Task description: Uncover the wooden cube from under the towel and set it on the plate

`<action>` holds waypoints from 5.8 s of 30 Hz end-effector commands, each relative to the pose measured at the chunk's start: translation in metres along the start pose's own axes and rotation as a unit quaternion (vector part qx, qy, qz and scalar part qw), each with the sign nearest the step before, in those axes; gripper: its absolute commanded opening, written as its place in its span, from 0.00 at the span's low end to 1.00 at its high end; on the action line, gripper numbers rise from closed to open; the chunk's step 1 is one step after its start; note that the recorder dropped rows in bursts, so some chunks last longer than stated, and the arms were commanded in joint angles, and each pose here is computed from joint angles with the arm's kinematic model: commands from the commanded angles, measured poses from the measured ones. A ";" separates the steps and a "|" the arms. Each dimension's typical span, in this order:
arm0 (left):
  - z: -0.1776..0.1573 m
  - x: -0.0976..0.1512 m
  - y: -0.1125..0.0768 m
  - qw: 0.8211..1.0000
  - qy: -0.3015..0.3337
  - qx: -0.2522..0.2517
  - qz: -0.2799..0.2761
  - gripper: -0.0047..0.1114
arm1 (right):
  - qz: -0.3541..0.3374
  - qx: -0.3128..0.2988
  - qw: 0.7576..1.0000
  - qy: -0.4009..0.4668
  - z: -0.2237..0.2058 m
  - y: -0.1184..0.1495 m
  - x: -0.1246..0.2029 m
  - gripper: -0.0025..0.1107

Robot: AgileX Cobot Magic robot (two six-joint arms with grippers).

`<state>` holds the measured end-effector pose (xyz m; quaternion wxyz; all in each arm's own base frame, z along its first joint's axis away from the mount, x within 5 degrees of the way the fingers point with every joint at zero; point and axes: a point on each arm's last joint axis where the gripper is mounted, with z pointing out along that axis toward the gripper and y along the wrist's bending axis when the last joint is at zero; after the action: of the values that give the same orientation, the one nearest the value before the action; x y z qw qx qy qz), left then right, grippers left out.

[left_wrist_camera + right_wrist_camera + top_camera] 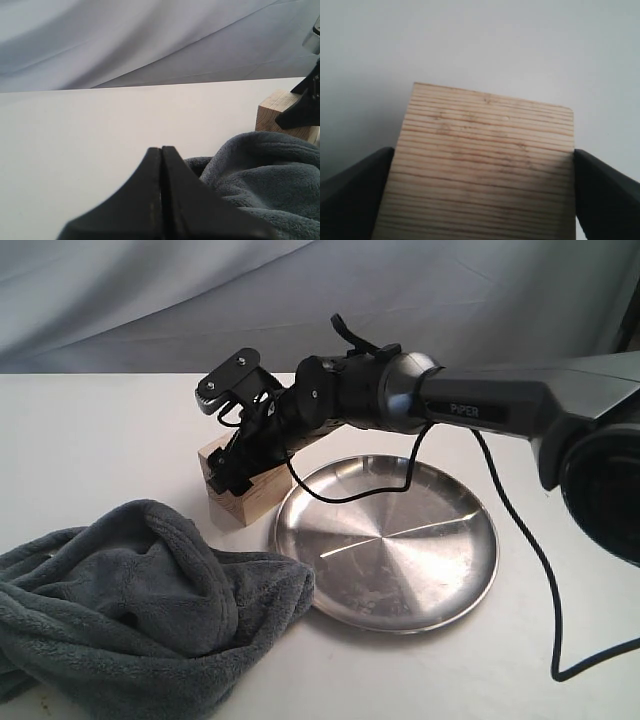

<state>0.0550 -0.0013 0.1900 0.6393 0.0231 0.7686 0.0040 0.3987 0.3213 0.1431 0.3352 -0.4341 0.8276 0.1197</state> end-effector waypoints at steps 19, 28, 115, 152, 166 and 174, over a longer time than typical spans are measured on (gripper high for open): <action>0.000 0.001 0.000 1.000 -0.002 0.002 -0.001 0.04 | -0.047 0.026 0.998 -0.036 -0.083 -0.014 -0.043 0.02; 0.000 0.001 0.000 1.000 -0.002 0.002 -0.001 0.04 | -0.069 0.008 0.998 0.006 -0.136 -0.009 -0.052 0.02; 0.000 0.001 0.000 1.000 -0.002 0.002 0.000 0.04 | 0.150 0.274 0.932 -0.184 -0.285 -0.078 0.101 0.40; 0.000 0.001 0.000 1.000 -0.002 0.002 -0.001 0.04 | 0.194 0.303 0.869 -0.341 -0.330 0.030 0.232 0.02; 0.000 0.001 0.000 1.000 -0.002 0.002 0.000 0.04 | 0.194 0.303 0.869 -0.341 -0.330 0.030 0.232 0.02; 0.000 0.001 0.000 1.000 -0.002 0.002 -0.001 0.04 | 0.203 0.337 0.861 -0.322 -0.344 0.031 0.243 0.02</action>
<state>0.0550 -0.0013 0.1900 0.6393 0.0231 0.7686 0.0040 0.1289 0.0232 0.2365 0.6809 -0.0693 0.7276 0.0461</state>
